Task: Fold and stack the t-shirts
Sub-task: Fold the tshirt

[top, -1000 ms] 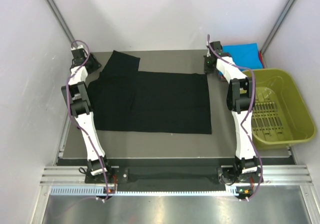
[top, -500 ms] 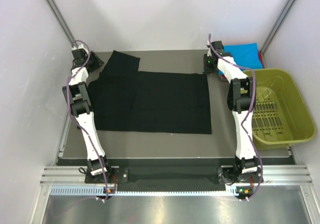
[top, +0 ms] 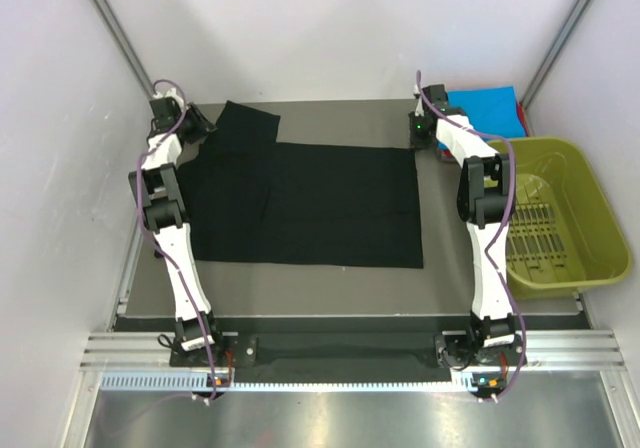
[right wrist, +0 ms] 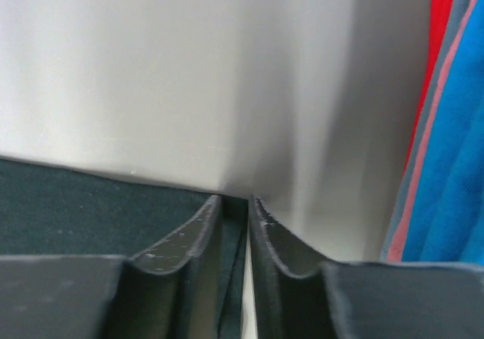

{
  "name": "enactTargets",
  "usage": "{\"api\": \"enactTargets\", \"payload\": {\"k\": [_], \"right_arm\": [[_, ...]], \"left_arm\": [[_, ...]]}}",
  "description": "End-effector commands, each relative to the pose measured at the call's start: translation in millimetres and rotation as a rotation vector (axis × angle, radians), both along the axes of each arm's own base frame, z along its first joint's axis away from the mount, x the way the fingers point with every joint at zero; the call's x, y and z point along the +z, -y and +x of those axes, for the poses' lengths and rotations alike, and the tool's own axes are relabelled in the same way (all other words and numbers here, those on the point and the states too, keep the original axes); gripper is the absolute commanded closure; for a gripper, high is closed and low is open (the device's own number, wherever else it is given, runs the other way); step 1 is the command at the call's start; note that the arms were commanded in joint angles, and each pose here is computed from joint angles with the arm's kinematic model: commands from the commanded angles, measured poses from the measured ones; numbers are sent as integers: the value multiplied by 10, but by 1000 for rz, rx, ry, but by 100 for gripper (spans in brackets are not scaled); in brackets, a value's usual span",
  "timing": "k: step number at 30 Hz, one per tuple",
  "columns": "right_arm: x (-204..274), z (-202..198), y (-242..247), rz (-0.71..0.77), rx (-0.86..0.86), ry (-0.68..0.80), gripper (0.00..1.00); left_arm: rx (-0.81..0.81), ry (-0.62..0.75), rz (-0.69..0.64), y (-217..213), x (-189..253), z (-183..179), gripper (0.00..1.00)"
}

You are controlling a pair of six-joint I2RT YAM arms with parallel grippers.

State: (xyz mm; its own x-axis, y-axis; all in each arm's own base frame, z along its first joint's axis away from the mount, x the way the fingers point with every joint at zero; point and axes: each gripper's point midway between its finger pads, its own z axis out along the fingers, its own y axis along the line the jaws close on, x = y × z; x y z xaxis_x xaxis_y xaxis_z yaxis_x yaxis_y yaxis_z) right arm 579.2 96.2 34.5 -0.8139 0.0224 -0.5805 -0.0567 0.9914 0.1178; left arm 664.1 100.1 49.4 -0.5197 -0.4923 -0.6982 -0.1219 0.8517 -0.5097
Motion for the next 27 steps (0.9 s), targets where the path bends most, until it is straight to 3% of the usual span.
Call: {"api": "enactTargets", "payload": {"k": [1,5,8,9,21,27], "right_arm": [[309,22,16,-8,7,54,82],[326,46,1,-5,9,63,99],[375,65,-18,4,3,73,100],[392,79,-16,9,-1,79,100],[740,164,69,-15,-49,189,100],[761,161,160,-33,-80,207,100]], "left_arm": [[-26,-67,18,41,-278,-83,57],[-43,-71,15,71,-332,-85,69],[-50,-47,-4,90,-282,-44,89],[-50,-32,-8,95,-215,-23,100],[-27,261,-32,30,826,284,100],[-10,275,-22,-32,792,315,100]]}}
